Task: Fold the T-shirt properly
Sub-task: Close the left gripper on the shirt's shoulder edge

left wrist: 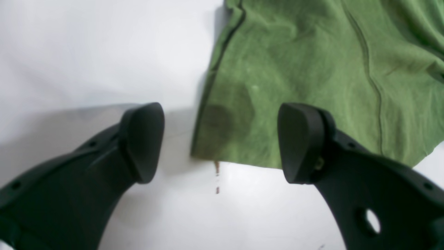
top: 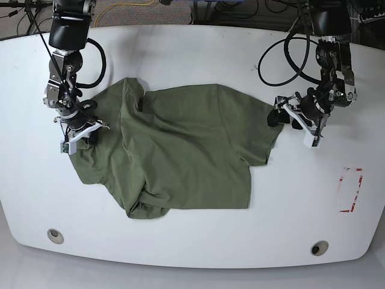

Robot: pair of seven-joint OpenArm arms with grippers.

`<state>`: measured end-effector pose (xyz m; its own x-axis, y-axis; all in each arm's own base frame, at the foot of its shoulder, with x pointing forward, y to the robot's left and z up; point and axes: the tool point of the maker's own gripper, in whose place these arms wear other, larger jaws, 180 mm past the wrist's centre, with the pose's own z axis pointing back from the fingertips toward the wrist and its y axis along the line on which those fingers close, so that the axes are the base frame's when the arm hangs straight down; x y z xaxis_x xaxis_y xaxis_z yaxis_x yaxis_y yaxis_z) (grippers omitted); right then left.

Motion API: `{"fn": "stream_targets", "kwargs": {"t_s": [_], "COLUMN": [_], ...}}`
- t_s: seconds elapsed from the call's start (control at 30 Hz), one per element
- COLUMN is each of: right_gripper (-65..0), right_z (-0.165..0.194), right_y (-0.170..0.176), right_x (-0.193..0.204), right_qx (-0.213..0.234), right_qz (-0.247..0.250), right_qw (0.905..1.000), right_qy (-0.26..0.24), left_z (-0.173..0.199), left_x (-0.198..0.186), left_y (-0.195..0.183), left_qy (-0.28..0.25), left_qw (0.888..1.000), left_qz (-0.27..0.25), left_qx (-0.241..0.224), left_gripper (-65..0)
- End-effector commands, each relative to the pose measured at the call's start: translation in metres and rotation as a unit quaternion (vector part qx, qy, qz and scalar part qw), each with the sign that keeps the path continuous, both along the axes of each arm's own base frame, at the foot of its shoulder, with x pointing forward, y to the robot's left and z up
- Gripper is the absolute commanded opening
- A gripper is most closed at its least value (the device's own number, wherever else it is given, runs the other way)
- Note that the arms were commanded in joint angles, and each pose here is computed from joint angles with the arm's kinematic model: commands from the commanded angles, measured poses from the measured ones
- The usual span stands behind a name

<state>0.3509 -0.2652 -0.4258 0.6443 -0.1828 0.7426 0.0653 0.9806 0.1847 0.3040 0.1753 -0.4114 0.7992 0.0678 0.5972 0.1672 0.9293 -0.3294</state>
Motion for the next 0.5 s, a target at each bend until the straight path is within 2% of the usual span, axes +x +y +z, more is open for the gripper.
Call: {"fn": "stream_targets", "kwargs": {"t_s": [0.0,0.13,0.33,0.47], "right_gripper": [-65.0,-65.0,-65.0,-65.0], "right_z": [0.005,0.005,0.006,0.006], "right_y": [-0.005,-0.006,-0.006,-0.006], "right_x": [0.002,0.002,0.002,0.002], "right_qx": [-0.010,-0.010,-0.011,-0.011], "right_qz": [0.003,0.002,0.003,0.003], "right_qw": [0.9999,0.9999,0.9999,0.9999], "right_qy": [0.002,0.002,0.000,0.000], "left_z": [-0.003,-0.003,-0.004,-0.014], "left_x": [-0.004,-0.004,-0.003,-0.007], "left_y": [-0.003,-0.004,-0.004,-0.001], "left_qy": [0.013,0.013,0.015,0.031], "left_qw": [1.000,1.000,1.000,1.000], "left_qz": [-0.010,-0.010,-0.009,-0.003], "left_qx": [0.003,0.002,0.001,-0.003], "left_gripper": [-16.7,-20.4,-33.1,-38.8]}}
